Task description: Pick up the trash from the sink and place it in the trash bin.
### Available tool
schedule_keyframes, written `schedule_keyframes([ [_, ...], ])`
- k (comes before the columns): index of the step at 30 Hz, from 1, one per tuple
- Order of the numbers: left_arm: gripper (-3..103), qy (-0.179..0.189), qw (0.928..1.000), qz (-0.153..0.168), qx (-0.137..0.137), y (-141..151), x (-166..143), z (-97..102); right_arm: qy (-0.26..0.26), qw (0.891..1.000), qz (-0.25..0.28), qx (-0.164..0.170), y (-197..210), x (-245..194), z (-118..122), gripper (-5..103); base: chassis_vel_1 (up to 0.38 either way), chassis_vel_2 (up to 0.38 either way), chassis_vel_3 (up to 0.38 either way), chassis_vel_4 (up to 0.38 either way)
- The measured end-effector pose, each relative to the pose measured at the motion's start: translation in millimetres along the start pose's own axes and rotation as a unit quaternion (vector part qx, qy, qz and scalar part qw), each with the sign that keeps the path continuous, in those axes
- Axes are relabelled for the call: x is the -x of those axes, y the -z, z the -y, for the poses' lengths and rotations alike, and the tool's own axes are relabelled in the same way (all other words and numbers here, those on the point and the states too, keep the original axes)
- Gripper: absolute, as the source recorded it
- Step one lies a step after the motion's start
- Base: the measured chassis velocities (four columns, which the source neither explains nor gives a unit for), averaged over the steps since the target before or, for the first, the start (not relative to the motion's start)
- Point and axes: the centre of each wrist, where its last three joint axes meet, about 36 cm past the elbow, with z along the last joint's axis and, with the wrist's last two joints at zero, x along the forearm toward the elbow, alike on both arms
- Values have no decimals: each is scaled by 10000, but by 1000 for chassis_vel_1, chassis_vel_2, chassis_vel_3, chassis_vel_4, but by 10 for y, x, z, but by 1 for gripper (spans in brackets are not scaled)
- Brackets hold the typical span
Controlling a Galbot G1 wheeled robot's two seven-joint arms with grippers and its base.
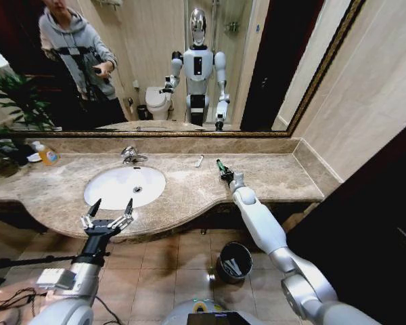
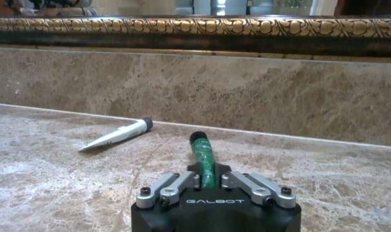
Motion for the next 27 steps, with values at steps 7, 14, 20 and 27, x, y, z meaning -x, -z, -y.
schedule_keyframes([
  [7, 100, 0, 10000, 0, 0, 0, 0, 0, 0, 10000, 32, 14, 46, -30, 40, 1, 0, 0, 0, 0],
  [14, 100, 0, 10000, 0, 0, 0, 0, 0, -36, 9993, 368, -79, 225, -314, 198, 0, 0, 0, 0, 0],
  [20, 100, -3, 10000, 0, 0, 0, 0, 0, -3, 9977, 620, -265, 208, -839, 335, 0, 0, 0, 0, 0],
  [27, 100, 0, 10000, 0, 0, 0, 0, 0, 261, 9976, 635, -92, -1, -1687, 153, 0, 0, 0, 0, 0],
])
